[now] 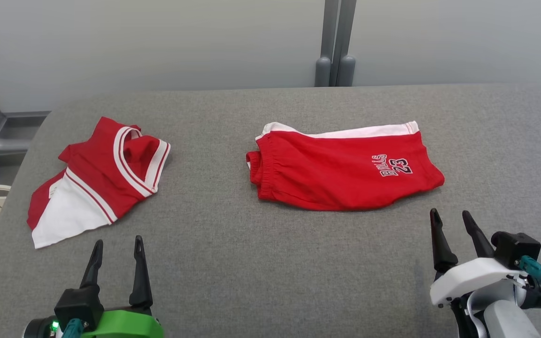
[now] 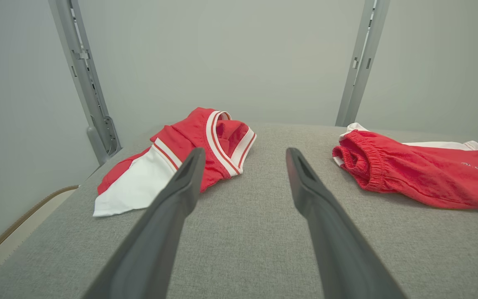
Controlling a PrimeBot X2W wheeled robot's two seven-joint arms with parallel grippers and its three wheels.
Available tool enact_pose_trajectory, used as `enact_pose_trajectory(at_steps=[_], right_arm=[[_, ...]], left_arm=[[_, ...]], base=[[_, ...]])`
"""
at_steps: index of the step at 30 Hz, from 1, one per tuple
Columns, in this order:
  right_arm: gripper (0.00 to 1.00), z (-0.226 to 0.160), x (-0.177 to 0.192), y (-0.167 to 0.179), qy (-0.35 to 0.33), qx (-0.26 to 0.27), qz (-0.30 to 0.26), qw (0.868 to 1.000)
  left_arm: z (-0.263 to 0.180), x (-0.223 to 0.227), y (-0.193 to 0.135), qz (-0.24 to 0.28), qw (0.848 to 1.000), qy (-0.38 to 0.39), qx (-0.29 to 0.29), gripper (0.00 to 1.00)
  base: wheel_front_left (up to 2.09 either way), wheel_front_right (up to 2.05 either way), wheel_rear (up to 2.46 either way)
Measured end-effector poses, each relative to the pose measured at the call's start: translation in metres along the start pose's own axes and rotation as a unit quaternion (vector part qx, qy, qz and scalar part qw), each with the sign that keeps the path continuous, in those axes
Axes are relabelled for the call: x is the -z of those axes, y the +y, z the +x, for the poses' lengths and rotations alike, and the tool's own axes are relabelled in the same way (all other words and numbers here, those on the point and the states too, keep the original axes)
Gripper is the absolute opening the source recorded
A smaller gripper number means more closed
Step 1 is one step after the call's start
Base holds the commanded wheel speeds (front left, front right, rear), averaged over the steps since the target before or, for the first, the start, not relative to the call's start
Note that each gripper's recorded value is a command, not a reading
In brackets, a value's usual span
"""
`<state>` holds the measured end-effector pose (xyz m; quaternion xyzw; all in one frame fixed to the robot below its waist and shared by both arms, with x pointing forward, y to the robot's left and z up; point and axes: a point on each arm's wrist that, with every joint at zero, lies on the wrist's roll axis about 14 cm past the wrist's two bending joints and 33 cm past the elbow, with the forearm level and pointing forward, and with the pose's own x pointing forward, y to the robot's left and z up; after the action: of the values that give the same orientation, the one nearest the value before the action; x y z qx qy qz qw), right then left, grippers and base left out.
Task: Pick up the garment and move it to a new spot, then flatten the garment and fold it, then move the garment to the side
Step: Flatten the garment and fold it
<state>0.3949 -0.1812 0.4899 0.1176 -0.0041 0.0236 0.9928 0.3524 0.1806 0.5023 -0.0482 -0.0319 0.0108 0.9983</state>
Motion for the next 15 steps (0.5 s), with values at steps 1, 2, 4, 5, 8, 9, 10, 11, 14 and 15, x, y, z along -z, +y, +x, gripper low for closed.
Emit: enact_pose_trajectory(at_steps=[1, 2, 4, 5, 8, 9, 10, 11, 14, 15], right_arm=[[1.0, -0.004, 0.0, 0.001, 0.001, 0.0, -0.001, 1.0], [1.0, -0.007, 0.0, 0.002, 0.001, -0.003, -0.007, 1.0], [1.0, -0.011, 0.0, 0.006, 0.001, -0.009, -0.018, 1.0], [1.0, -0.014, -0.001, 0.009, 0.001, -0.013, -0.021, 1.0], [1.0, -0.021, 0.005, 0.018, 0.009, -0.027, -0.033, 0.999], [1.0, -0.023, 0.007, 0.02, 0.014, -0.03, -0.038, 0.999], [1.0, -0.025, 0.009, 0.022, 0.015, -0.033, -0.041, 0.999], [1.0, -0.026, 0.01, 0.024, 0.019, -0.035, -0.04, 0.998], [1.0, -0.03, 0.014, 0.027, 0.028, -0.039, -0.041, 0.998], [1.0, -0.031, 0.014, 0.027, 0.029, -0.04, -0.041, 0.998]], left_arm=[[-0.001, 0.001, 0.0, -0.002, 1.0, 0.002, 0.001, 1.0], [-0.002, 0.003, 0.0, -0.003, 1.0, 0.005, 0.003, 1.0], [-0.004, 0.009, 0.001, -0.003, 1.0, 0.015, 0.006, 1.0], [-0.005, 0.012, 0.001, 0.0, 1.0, 0.02, 0.008, 1.0], [-0.007, 0.023, -0.002, 0.007, 0.999, 0.04, 0.023, 1.0], [-0.008, 0.026, -0.003, 0.011, 0.998, 0.047, 0.028, 1.0], [-0.009, 0.028, -0.002, 0.013, 0.998, 0.052, 0.028, 1.0], [-0.009, 0.029, -0.001, 0.013, 0.998, 0.054, 0.028, 1.0], [-0.009, 0.032, 0.0, 0.014, 0.998, 0.057, 0.028, 1.0], [-0.009, 0.033, 0.001, 0.015, 0.998, 0.06, 0.027, 1.0]], base=[[0.0, 0.0, 0.0], [0.0, 0.0, 0.0], [0.0, 0.0, 0.0], [0.0, 0.0, 0.0], [0.0, 0.0, 0.0], [0.0, 0.0, 0.0], [0.0, 0.0, 0.0], [0.0, 0.0, 0.0], [0.0, 0.0, 0.0], [0.0, 0.0, 0.0]])
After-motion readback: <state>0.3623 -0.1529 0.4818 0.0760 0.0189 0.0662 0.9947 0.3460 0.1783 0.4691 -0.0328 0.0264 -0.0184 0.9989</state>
